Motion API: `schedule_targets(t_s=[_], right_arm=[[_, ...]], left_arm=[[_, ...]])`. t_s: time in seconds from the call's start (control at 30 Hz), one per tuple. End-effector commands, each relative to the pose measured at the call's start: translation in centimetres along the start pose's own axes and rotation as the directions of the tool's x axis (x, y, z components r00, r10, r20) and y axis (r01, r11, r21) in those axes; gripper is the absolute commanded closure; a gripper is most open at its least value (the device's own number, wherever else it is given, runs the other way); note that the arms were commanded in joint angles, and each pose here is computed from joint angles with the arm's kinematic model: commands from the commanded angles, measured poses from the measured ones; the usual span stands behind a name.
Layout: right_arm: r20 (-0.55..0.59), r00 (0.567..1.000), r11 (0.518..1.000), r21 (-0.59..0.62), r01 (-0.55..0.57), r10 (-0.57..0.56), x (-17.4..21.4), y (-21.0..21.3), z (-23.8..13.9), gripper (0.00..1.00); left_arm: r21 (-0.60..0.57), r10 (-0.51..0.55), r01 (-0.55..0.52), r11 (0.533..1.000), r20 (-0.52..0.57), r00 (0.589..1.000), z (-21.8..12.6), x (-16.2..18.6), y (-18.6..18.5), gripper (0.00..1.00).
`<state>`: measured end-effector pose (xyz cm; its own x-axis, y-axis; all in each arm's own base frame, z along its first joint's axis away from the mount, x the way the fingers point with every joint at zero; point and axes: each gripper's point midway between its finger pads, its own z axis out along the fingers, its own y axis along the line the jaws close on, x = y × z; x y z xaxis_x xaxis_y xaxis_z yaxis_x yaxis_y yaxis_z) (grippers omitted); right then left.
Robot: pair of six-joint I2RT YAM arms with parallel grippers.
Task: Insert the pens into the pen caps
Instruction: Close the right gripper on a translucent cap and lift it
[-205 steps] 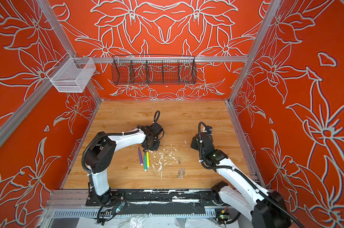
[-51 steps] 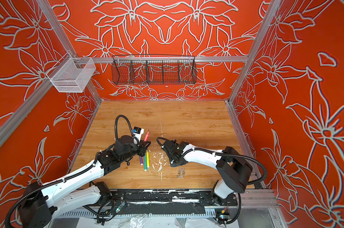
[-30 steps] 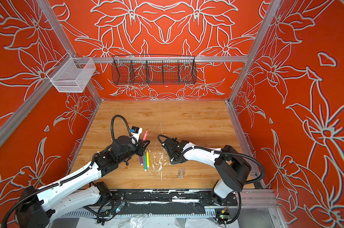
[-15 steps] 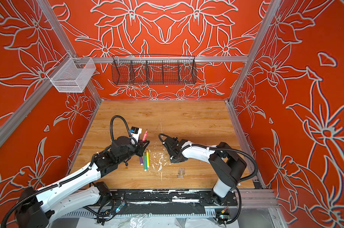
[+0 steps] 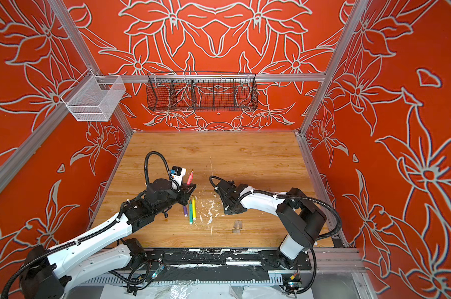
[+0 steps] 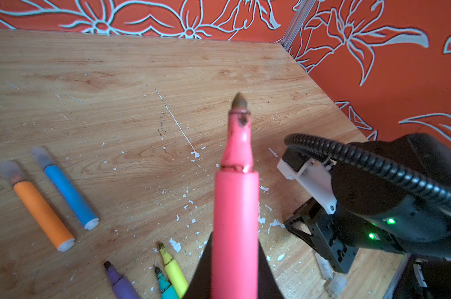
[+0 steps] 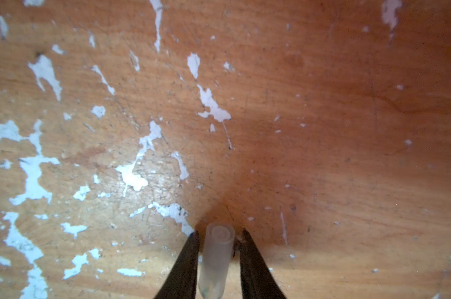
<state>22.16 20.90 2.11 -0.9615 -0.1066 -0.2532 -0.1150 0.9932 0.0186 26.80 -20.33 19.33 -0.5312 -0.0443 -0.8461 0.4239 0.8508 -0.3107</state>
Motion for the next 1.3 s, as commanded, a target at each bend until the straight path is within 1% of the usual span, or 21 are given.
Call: schedule_targets(t_s=[0.0, 0.13, 0.4, 0.53, 0.67, 0.93, 1.0, 1.1, 1.27], right_arm=[[-0.075, 0.997, 0.999, 0.040, 0.007, -0.004, 2.5, -1.3, 0.9, 0.71], [-0.087, 0.996, 0.999, 0.035, 0.011, -0.008, 2.8, -1.3, 1.4, 0.74], [-0.074, 0.997, 1.000, 0.008, 0.004, -0.003, 2.8, -1.0, 1.4, 0.87], [-0.052, 0.999, 1.000, -0.014, -0.008, 0.007, 2.1, -0.4, 1.0, 0.93], [-0.008, 1.000, 0.998, -0.057, -0.027, 0.027, 0.7, 0.5, -0.3, 0.97], [0.127, 0.987, 0.990, -0.115, -0.086, 0.101, -2.8, 0.6, -4.8, 1.00], [0.171, 0.976, 0.984, -0.144, -0.108, 0.132, -3.6, 0.5, -6.3, 1.00], [0.251, 0.948, 0.967, -0.214, -0.141, 0.194, -5.1, 0.5, -9.1, 1.00], [0.404, 0.853, 0.900, -0.406, -0.157, 0.331, -8.2, 1.2, -15.4, 1.00]], left_arm=[[-0.010, 0.000, 0.000, 1.000, 0.011, 1.000, 0.0, -0.1, 0.2, 1.00], [-0.007, 0.002, -0.002, 1.000, 0.015, 1.000, 0.0, -0.1, 0.2, 1.00], [0.019, 0.008, -0.008, 1.000, 0.011, 1.000, 0.0, 0.0, -0.3, 1.00], [0.062, 0.017, -0.018, 0.998, 0.016, 1.000, 0.2, 0.1, -1.0, 1.00], [0.116, 0.020, -0.022, 0.993, 0.024, 1.000, 0.0, 0.1, -1.8, 1.00], [0.227, 0.032, -0.039, 0.973, 0.036, 0.999, -0.8, 0.1, -3.7, 1.00], [0.259, 0.036, -0.045, 0.965, 0.038, 0.999, -0.9, 0.2, -4.2, 1.00], [0.301, 0.041, -0.052, 0.952, 0.043, 0.998, -1.2, 0.2, -4.9, 1.00], [0.346, 0.035, -0.049, 0.937, 0.046, 0.998, -1.5, 0.1, -5.7, 1.00]])
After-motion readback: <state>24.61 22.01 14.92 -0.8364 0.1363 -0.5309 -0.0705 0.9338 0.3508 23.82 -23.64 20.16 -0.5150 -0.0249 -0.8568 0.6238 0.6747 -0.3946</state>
